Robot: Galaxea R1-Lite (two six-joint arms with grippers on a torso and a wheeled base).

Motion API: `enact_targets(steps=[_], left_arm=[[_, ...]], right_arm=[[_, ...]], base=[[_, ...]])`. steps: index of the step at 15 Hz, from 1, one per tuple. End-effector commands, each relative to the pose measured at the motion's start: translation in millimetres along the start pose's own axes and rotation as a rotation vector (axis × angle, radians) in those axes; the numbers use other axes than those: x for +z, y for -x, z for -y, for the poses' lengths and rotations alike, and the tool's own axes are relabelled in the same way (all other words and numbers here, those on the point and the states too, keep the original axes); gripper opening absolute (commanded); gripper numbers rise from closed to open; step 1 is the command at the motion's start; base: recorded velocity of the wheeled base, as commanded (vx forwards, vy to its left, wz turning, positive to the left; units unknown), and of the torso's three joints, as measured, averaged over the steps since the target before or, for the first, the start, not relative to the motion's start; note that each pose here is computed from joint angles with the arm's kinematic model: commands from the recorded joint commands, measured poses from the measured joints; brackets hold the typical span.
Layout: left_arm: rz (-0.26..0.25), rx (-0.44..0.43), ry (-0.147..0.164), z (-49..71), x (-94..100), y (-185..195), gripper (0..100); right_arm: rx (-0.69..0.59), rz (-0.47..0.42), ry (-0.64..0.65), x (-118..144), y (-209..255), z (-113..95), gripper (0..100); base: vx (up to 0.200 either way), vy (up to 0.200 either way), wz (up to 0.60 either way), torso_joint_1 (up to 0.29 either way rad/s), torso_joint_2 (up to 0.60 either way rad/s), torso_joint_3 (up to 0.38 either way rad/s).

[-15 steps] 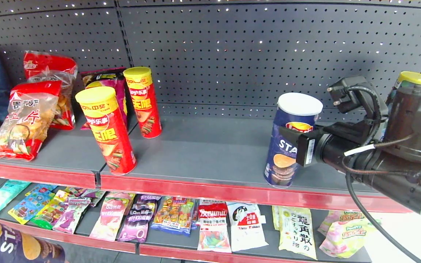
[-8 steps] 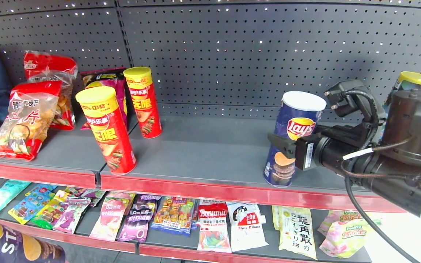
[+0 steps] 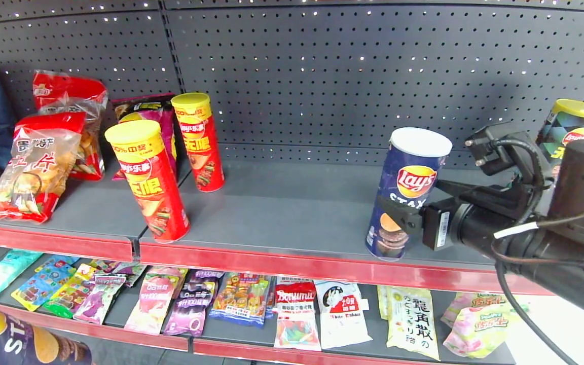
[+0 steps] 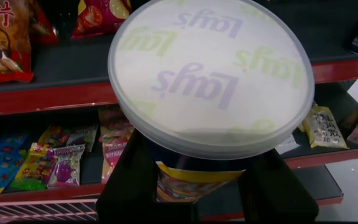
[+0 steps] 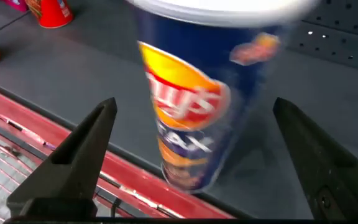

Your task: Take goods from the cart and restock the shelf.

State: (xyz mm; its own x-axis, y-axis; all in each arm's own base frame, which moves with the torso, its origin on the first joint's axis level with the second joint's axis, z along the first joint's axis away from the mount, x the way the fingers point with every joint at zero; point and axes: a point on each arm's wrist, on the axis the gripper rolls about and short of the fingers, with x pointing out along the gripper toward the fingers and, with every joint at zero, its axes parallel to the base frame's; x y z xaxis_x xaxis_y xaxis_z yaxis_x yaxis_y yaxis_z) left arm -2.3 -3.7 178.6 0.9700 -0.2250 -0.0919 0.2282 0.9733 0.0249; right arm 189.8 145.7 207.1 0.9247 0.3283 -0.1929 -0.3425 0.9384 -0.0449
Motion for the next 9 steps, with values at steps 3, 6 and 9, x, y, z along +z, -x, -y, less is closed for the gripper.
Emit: enact_targets(steps=[3, 6, 9], left_arm=[[-0.011, -0.005, 0.002, -0.2, -0.1, -2, 0], [-0.02, -0.005, 0.003, -0.8, 2.4, -4, 0], [-0.037, -0.014, 0.005, -1.2, 3.0, -8, 0]], right_arm=[[0.003, 0.039, -0.009, -11, 49, 17, 100], [0.052, 0.102, -0.029, -24, 92, 35, 100], [-0.025, 0.075, 0.026, -35, 124, 76, 100]], base=[[0.0, 0.0, 0.0, 0.0, 0.0, 0.0], [0.0, 0.0, 0.0, 0.0, 0.0, 0.0], [0.0, 0.0, 0.0, 0.0, 0.0, 0.0]])
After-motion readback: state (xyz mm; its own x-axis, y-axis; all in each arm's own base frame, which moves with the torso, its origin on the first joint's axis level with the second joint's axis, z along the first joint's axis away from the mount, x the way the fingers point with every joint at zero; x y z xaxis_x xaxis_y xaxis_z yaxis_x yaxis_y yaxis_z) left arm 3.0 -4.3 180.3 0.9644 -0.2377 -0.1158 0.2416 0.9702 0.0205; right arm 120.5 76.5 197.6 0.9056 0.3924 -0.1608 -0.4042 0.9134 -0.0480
